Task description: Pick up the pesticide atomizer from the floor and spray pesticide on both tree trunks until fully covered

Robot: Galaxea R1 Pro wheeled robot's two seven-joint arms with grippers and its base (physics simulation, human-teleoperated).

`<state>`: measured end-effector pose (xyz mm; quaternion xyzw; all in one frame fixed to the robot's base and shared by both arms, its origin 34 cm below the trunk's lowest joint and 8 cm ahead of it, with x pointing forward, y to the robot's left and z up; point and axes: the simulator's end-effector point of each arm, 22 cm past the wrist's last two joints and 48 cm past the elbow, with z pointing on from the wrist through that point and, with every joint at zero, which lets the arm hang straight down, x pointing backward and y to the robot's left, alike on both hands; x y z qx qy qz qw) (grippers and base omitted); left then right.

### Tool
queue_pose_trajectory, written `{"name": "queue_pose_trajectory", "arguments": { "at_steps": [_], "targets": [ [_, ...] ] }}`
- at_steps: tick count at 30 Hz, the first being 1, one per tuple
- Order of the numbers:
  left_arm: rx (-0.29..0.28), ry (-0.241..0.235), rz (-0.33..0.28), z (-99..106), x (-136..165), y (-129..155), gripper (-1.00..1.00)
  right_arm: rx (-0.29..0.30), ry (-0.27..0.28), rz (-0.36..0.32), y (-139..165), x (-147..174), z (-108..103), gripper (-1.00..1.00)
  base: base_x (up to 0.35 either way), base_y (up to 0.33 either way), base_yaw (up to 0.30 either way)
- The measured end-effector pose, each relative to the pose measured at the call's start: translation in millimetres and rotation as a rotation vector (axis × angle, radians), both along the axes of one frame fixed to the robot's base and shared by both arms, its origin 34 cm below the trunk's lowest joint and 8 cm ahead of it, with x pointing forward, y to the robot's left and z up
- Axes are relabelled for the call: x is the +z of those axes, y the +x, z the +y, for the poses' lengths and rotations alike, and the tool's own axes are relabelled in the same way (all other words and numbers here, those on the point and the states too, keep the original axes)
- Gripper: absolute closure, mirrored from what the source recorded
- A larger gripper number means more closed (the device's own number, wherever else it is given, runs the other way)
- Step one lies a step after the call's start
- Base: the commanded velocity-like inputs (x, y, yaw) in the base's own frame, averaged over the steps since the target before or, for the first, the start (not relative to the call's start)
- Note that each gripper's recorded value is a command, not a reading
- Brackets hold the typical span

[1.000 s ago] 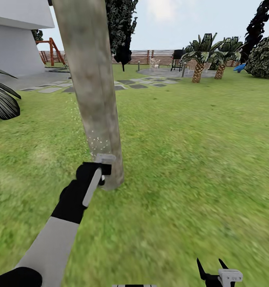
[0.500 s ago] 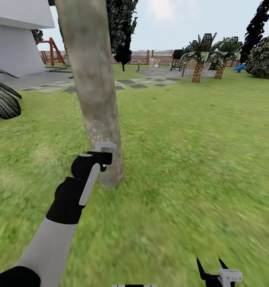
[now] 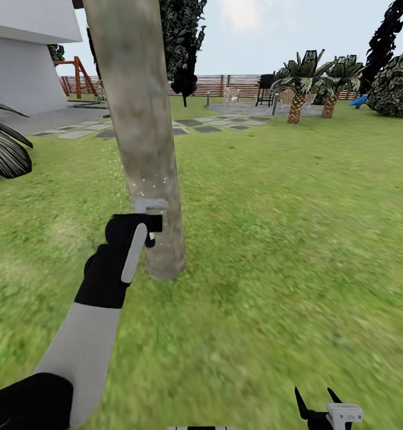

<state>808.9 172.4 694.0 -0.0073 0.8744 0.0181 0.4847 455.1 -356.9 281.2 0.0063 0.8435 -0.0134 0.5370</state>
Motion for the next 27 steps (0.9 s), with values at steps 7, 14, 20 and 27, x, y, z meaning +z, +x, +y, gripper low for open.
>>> {"name": "queue_pose_trajectory", "arguments": {
  "at_steps": [7,14,20,27],
  "targets": [
    [0.077,0.055,-0.006,52,1,3,1.0,0.0,0.001,0.001,0,0,1,-1.0,0.0,0.0,0.0],
    [0.076,0.066,0.164,56,-107,-50,1.0,0.0,0.002,0.001,0,-1,1,-1.0,0.0,0.0,0.0],
    [0.14,0.101,0.162,70,-186,-77,1.0,0.0,0.001,0.001,0,-1,1,-1.0,0.0,0.0,0.0],
    [0.21,0.126,0.11,84,-239,-107,1.0,0.001,0.003,0.002,-1,-1,2,-1.0,0.025,-0.139,0.0]
  ]
}}
